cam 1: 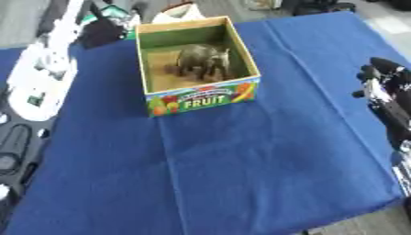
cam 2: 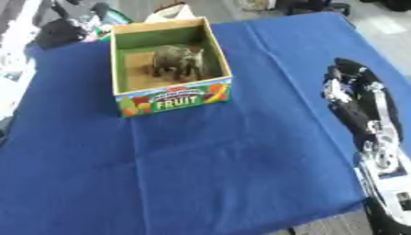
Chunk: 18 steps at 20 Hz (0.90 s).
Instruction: Pick up objects on the table and place them in the box.
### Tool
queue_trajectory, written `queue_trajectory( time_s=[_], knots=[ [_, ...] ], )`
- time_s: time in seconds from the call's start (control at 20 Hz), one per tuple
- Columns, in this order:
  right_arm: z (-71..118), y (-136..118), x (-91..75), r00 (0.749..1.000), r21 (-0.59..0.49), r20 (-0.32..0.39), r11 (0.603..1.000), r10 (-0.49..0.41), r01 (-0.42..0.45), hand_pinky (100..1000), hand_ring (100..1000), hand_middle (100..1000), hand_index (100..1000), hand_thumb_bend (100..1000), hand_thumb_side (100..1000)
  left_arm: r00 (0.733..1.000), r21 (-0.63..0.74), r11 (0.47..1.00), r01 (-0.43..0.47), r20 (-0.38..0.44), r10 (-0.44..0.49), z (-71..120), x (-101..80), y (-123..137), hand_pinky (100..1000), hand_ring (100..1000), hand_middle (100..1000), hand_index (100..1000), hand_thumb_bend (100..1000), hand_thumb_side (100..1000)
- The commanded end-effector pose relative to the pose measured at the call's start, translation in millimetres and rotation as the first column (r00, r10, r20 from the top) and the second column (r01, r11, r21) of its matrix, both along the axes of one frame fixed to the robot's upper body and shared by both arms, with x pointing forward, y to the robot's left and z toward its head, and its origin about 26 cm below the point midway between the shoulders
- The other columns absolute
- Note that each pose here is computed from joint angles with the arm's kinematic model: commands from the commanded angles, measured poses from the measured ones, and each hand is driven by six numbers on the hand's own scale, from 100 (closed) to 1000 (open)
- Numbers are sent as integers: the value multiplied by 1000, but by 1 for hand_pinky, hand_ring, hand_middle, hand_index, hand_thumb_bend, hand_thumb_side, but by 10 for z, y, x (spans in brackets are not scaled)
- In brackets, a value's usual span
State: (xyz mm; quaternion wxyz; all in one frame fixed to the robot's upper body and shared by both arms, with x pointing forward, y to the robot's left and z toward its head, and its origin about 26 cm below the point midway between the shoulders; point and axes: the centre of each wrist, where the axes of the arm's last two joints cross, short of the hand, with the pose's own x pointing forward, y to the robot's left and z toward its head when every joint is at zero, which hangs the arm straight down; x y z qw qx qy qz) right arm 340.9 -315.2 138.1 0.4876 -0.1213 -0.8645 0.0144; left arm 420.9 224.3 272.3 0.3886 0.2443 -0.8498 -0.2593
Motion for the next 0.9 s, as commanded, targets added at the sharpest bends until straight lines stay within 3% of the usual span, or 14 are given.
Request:
queue_trajectory(
  time_s=[0.05, 0.2, 0.4, 0.65, 0.9],
  knots=[
    [104, -97, -29, 999, -14, 36, 999, -39, 39, 560, 748, 692, 796, 100, 348, 996, -115, 992, 48, 79, -39, 222, -338, 220, 487, 654, 578, 641, 444, 540],
    [80, -124, -51, 998, -3, 36, 998, -60, 60, 559, 747, 690, 796, 100, 350, 996, -187, 981, 52, 86, -37, 121, -577, 345, 483, 654, 578, 640, 446, 542],
    [61, -154, -83, 996, 8, 39, 997, -81, 81, 559, 747, 690, 795, 100, 349, 997, -313, 949, 32, 78, -8, -82, -764, 417, 471, 643, 570, 633, 442, 552],
    [93, -156, -96, 994, 17, 55, 996, -93, 92, 559, 747, 689, 795, 100, 349, 999, -415, 910, -21, 15, 30, -384, -860, 480, 460, 634, 563, 632, 434, 582],
    [97, -144, -104, 993, 27, 59, 995, -100, 98, 559, 747, 689, 795, 100, 350, 998, -474, 878, -69, -32, 60, -569, -884, 520, 453, 626, 556, 626, 431, 593]
  ],
)
